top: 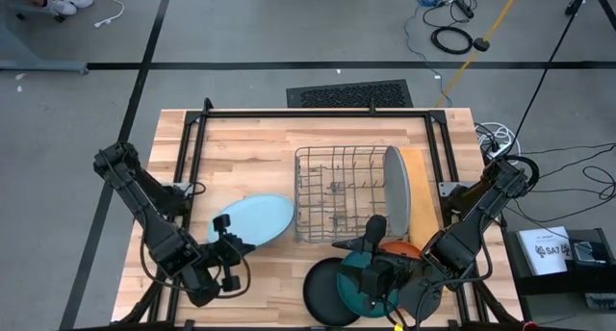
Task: Sort dishes
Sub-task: Put the light blue plate into the dish rack
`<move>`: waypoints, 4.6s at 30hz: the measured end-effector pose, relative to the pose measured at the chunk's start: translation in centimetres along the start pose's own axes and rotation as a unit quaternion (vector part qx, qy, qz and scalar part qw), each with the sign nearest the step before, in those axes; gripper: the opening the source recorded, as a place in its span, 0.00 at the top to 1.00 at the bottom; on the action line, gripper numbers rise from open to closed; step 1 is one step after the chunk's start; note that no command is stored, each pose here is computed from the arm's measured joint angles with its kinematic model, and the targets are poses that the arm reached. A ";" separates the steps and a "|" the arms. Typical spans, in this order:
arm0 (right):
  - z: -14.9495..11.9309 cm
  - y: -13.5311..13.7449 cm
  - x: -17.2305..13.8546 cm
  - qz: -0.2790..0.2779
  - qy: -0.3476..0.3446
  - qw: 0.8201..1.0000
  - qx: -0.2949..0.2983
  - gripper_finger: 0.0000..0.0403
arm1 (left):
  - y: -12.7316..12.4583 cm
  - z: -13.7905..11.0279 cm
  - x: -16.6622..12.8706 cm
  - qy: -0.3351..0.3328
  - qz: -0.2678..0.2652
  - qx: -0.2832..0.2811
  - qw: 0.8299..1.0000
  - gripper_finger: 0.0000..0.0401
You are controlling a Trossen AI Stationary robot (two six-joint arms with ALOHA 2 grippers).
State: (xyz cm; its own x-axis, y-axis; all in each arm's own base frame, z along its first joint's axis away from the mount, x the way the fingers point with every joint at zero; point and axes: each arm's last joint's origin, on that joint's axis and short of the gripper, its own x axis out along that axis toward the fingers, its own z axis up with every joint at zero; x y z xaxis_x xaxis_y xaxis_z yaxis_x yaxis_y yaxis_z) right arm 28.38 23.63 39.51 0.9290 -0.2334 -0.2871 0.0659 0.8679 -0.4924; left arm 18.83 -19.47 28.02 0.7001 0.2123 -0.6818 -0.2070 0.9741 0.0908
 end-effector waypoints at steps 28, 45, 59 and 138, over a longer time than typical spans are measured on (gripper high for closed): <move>0.0 0.0 0.0 0.000 -0.001 1.000 0.001 0.48 | 0.8 -2.9 2.3 0.178 -0.030 -0.082 0.980 0.60; -0.1 -0.3 0.4 -0.002 0.004 1.000 0.005 0.48 | -4.2 -7.4 5.4 0.302 -0.118 0.108 0.940 0.50; -0.1 -0.4 0.6 0.007 0.004 1.000 0.007 0.48 | -5.3 -10.1 8.8 0.329 -0.041 0.150 0.931 0.50; -0.2 -0.6 0.9 0.002 0.008 1.000 0.016 0.48 | 0.8 -6.2 7.7 0.201 0.018 -0.077 0.976 0.46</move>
State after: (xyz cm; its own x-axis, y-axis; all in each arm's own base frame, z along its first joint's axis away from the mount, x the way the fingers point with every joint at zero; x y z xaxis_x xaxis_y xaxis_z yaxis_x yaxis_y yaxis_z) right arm 29.11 22.79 39.43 0.9236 -0.2363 -0.3018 0.0737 0.8822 -0.4651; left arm 19.86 -17.56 18.34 0.3711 0.1684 -0.9132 -0.3493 0.9365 0.0308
